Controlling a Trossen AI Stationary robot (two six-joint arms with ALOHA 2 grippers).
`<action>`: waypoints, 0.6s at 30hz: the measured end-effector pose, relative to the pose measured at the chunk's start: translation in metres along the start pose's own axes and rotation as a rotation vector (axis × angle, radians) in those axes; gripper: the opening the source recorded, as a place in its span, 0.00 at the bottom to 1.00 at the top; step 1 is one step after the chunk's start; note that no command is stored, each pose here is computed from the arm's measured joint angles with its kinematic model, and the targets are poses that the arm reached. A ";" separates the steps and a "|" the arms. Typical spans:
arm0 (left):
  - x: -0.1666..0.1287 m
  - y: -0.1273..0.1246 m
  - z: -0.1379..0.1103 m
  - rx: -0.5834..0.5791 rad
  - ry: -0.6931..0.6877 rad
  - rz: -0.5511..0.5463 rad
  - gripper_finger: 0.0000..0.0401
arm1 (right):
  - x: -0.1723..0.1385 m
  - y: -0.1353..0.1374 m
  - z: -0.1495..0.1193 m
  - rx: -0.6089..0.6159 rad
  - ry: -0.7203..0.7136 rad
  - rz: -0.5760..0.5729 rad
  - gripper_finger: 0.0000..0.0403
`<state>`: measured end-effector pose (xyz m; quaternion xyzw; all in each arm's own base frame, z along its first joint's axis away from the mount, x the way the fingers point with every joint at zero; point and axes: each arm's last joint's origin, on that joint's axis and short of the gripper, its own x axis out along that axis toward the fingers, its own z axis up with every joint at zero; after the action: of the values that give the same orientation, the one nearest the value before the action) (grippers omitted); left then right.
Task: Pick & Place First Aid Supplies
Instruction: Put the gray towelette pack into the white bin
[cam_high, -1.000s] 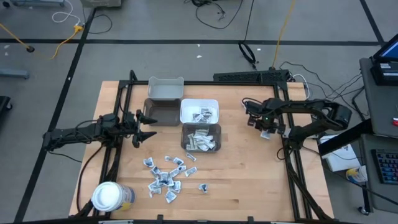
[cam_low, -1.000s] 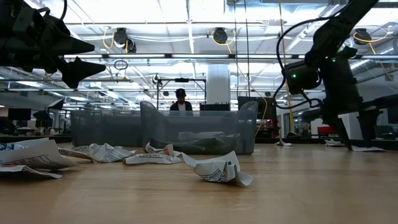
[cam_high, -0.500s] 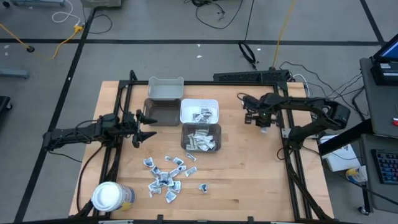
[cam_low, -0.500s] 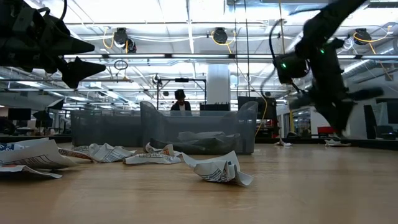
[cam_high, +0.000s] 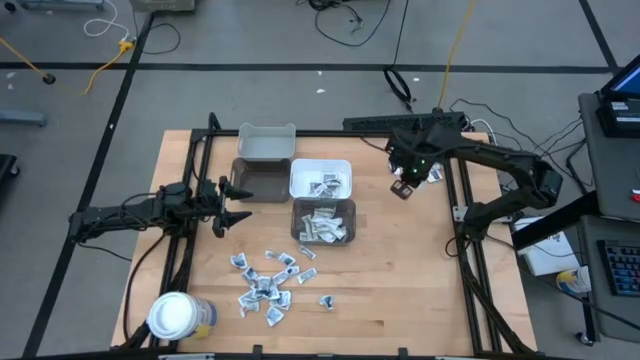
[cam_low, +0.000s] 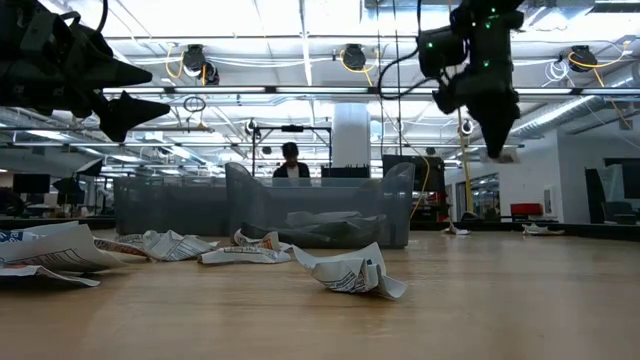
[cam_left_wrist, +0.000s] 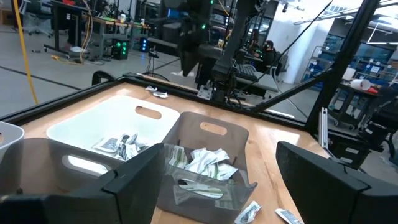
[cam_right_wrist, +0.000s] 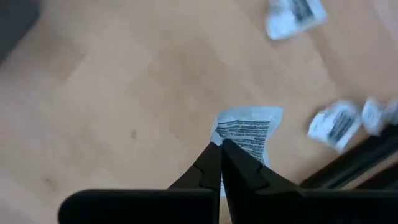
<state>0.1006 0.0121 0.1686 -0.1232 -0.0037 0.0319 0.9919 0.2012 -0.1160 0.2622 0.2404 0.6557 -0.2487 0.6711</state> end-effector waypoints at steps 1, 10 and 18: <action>0.000 0.000 0.000 0.000 0.000 0.000 0.77 | -0.004 0.000 0.000 -0.077 0.003 0.009 0.00; 0.000 0.000 0.000 0.000 0.000 0.000 0.77 | -0.011 0.001 0.000 -0.431 0.040 0.013 0.00; 0.000 0.000 0.000 0.000 0.000 0.000 0.77 | -0.004 0.019 0.038 -0.477 0.056 0.014 0.00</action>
<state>0.1006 0.0121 0.1686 -0.1232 -0.0036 0.0319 0.9919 0.2425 -0.1260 0.2673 0.0866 0.7126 -0.0752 0.6921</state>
